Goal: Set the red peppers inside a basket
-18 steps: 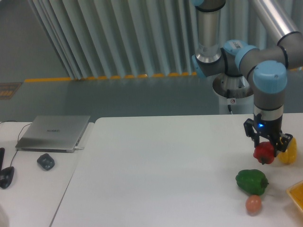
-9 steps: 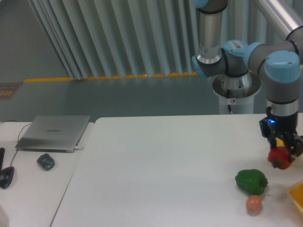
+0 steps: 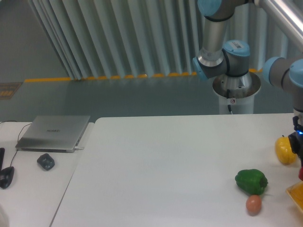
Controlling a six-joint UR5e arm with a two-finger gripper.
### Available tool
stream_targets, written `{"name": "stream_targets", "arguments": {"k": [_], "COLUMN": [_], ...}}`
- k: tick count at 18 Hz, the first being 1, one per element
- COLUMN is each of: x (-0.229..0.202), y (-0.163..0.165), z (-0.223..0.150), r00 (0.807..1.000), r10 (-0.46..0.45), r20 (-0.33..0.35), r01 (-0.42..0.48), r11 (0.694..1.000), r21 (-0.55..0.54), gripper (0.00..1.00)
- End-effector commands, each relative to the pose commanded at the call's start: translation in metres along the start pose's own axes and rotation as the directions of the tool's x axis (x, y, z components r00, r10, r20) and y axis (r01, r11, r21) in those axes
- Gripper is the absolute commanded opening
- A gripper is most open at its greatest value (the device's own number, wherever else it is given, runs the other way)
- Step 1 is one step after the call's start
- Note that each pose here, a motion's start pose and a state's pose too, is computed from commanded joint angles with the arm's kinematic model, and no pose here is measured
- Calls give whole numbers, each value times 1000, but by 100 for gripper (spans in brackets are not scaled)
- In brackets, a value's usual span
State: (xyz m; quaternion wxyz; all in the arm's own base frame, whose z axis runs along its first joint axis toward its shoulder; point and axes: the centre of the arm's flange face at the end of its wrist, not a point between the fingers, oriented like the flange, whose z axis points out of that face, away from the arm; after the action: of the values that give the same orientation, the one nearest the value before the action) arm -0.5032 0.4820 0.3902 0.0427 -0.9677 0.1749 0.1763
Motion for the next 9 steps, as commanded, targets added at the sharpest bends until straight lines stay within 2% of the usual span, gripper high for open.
{"name": "stream_targets", "arguments": {"k": [3,4,5,6,9], "x": [-3,-3,-2,1,3], "y": [10,11,10,9,9], "z": [7,9,10,13,12], "r00": [1000,1000,1000,1000,1000], "r10": [-2,-1,3,1,4], "r20": [12,11,9,4,2], "r01": [3,2,-2,0,-4], "r11": [996,996,996,995,995], "r21": [-86,-94,-94,-99,-104], "gripper": [44,51,86,100,100]}}
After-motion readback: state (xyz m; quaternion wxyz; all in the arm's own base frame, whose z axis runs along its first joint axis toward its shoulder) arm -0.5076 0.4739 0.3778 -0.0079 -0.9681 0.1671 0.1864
